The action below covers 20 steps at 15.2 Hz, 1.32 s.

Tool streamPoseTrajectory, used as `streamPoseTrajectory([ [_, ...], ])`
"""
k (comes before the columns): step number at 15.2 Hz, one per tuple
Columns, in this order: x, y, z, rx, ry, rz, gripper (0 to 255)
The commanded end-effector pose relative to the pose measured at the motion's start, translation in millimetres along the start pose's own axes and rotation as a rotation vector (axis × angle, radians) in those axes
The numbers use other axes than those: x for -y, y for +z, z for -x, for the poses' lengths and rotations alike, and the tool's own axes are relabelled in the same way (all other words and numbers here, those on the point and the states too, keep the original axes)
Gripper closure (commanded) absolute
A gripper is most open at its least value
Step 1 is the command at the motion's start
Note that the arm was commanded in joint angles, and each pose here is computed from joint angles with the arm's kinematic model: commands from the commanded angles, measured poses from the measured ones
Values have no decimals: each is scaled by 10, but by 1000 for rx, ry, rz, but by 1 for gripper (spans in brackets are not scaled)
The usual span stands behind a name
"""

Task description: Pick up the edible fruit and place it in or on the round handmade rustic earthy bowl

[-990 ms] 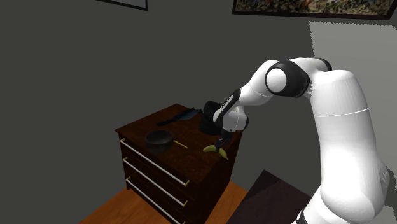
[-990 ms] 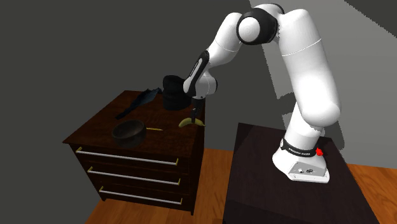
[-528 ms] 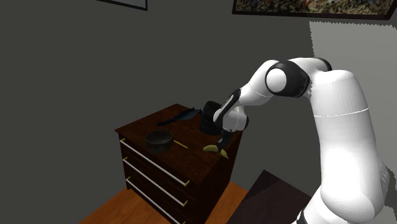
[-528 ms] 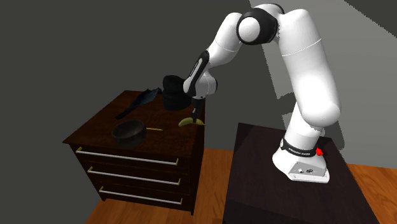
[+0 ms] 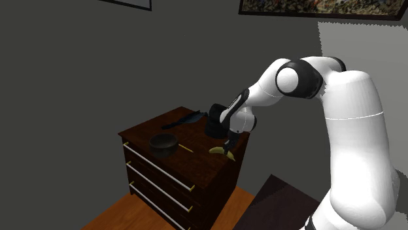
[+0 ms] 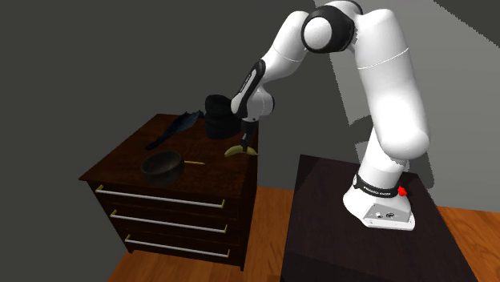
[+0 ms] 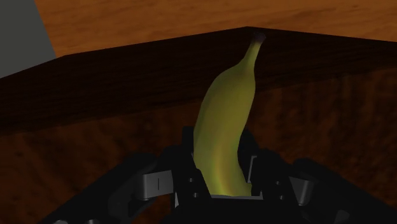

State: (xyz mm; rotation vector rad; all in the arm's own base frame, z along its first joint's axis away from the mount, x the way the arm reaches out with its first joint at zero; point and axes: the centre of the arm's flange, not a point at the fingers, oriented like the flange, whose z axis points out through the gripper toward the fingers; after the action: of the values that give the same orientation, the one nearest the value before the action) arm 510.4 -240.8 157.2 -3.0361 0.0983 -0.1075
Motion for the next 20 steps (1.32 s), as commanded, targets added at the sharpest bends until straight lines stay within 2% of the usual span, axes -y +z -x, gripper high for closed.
streamPoseTrajectory([
  [1,7,-102,-7,0,0,0,255],
  [20,111,-1098,-75,0,0,0,255],
])
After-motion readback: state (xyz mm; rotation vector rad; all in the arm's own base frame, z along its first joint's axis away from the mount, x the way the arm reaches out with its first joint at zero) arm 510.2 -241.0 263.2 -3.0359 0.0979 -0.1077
